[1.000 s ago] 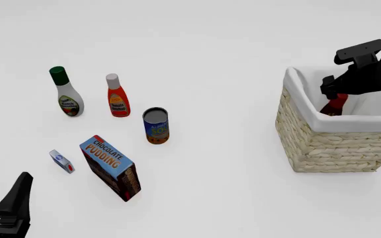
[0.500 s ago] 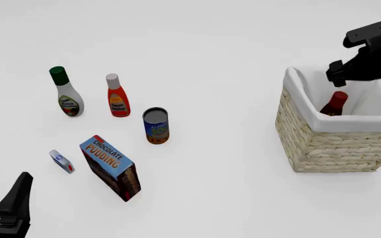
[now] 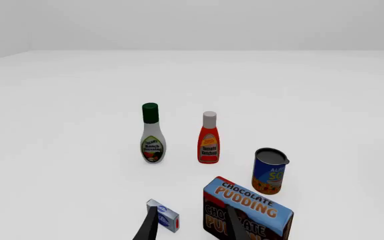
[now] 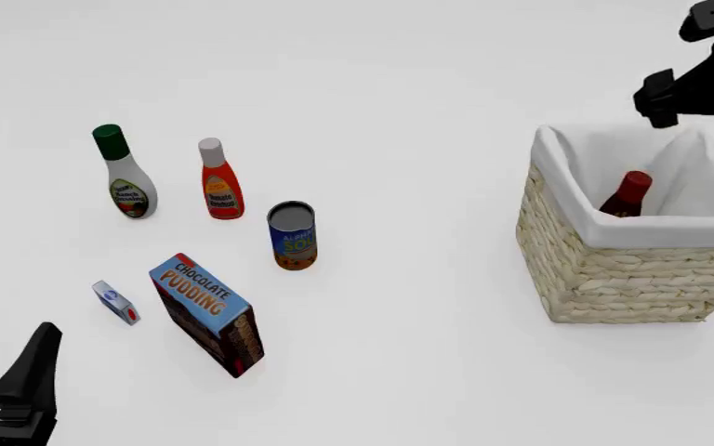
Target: Pick the bbq sauce and place it in the basket.
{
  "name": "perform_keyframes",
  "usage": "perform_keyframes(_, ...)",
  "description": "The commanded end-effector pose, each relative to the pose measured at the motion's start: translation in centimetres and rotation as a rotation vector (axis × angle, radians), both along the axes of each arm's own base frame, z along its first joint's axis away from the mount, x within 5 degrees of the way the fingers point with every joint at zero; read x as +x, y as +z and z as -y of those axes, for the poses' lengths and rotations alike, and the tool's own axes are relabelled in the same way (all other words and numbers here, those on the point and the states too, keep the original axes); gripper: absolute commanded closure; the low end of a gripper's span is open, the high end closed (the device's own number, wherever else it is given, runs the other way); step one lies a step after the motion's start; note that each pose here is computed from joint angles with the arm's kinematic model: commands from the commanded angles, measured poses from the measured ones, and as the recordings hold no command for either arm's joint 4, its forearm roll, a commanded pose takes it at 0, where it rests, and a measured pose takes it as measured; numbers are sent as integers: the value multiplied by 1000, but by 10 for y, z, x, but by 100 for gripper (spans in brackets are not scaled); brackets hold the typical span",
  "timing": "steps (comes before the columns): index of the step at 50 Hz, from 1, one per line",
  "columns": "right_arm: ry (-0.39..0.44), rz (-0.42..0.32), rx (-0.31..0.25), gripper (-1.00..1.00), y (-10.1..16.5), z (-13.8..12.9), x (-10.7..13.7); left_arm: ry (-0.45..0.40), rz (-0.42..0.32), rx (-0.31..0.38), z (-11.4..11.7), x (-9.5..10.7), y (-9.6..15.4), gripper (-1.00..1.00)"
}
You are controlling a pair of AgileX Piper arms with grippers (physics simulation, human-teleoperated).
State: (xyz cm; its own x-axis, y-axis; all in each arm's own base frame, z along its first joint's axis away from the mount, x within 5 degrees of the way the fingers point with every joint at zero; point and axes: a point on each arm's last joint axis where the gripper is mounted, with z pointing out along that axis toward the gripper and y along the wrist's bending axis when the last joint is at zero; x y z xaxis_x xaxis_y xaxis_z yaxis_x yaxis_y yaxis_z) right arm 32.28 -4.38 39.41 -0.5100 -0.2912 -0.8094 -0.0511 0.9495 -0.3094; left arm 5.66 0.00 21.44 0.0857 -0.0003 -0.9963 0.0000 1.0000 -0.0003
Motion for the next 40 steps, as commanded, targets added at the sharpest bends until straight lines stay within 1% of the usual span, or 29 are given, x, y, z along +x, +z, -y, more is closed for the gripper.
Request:
perform_keyframes(1,10,55,7,-100,27,-8,-17,0,0,0,0,0,0,-100)
perform_keyframes(21,38,136,24,-100,57,-22,-43,0,0,0,0,0,0,-100)
perform_keyframes(25,40,161,34,-100,66,-25,-52,0,0,0,0,0,0,-100)
perform_keyframes(26,35,177,41,-100,71,-24,-54,0,0,0,0,0,0,-100)
perform_keyframes(34,32,223,58,-100,87,-27,-67,0,0,0,0,0,0,-100)
perform_keyframes(40,19,240,73,-100,85,-26,-75,0,0,0,0,0,0,-100)
